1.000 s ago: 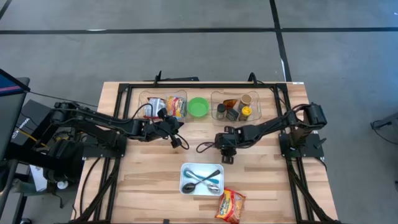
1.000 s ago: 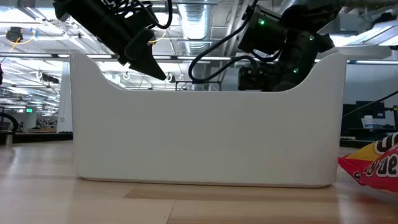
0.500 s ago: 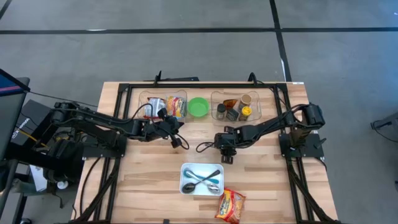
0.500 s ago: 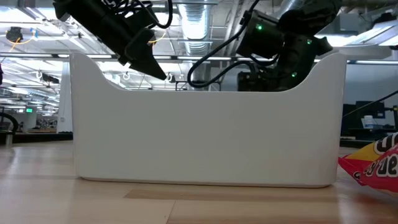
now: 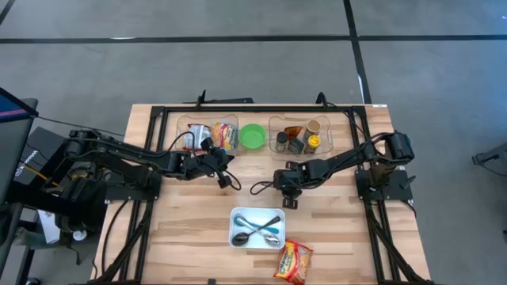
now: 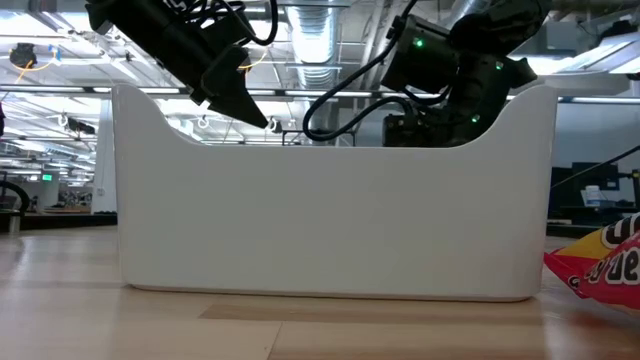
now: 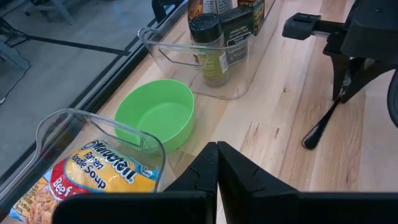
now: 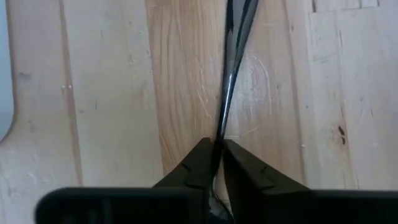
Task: Pick & Place Food Item
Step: Put the black spoon into the white bin
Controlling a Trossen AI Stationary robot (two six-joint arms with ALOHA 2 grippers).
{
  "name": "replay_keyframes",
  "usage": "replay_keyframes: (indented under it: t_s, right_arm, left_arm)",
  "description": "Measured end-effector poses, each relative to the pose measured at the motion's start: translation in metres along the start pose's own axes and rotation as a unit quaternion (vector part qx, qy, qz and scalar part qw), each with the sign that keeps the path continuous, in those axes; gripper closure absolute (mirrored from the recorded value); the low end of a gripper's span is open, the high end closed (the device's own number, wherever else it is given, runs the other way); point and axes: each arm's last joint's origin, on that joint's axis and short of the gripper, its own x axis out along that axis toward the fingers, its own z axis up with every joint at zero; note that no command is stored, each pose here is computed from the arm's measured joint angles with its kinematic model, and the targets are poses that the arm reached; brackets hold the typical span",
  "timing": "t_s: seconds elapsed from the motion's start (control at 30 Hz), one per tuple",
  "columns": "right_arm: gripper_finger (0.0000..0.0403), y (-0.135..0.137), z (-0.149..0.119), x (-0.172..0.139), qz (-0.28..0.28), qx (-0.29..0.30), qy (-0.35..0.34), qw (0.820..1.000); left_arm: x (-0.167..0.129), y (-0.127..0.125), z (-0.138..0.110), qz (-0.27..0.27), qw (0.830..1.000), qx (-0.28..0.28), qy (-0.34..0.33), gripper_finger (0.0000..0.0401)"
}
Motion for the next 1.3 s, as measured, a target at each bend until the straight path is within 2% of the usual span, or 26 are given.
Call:
replay_keyframes:
  t_s: [0.17,0.43,0.63,0.83,1.07,1.3]
  right_arm:
    - [0.0396,0.0,0.0,0.0,-0.002,0.0,0.0,1.0]
    - [0.0396,-0.001,-0.002,-0.006,-0.002,-0.001,0.004,1.0]
    - [0.0398,-0.003,0.0,-0.028,-0.002,0.003,-0.021,1.0]
    - [0.04,-0.005,0.005,-0.055,0.005,0.009,-0.07,0.998]
    - [0.04,-0.005,0.005,-0.087,-0.012,0.009,-0.125,0.992]
    - [0.0399,0.012,0.005,-0.119,0.02,-0.011,-0.205,0.979]
  left_arm:
    - [0.0,0.0,0.0,0.0,1.0,0.0,0.0,0.0398]
    - [0.0,0.0,0.0,0.0,1.0,0.0,0.0,0.0398]
    - [0.0,0.0,0.0,0.0,1.0,0.0,0.0,0.0398]
    - [0.0,0.0,0.0,0.0,1.0,0.0,0.0,0.0398]
    - [0.0,0.0,0.0,0.0,1.0,0.0,0.0,0.0398]
    - [0.0,0.0,0.0,0.0,1.0,0.0,0.0,0.0398]
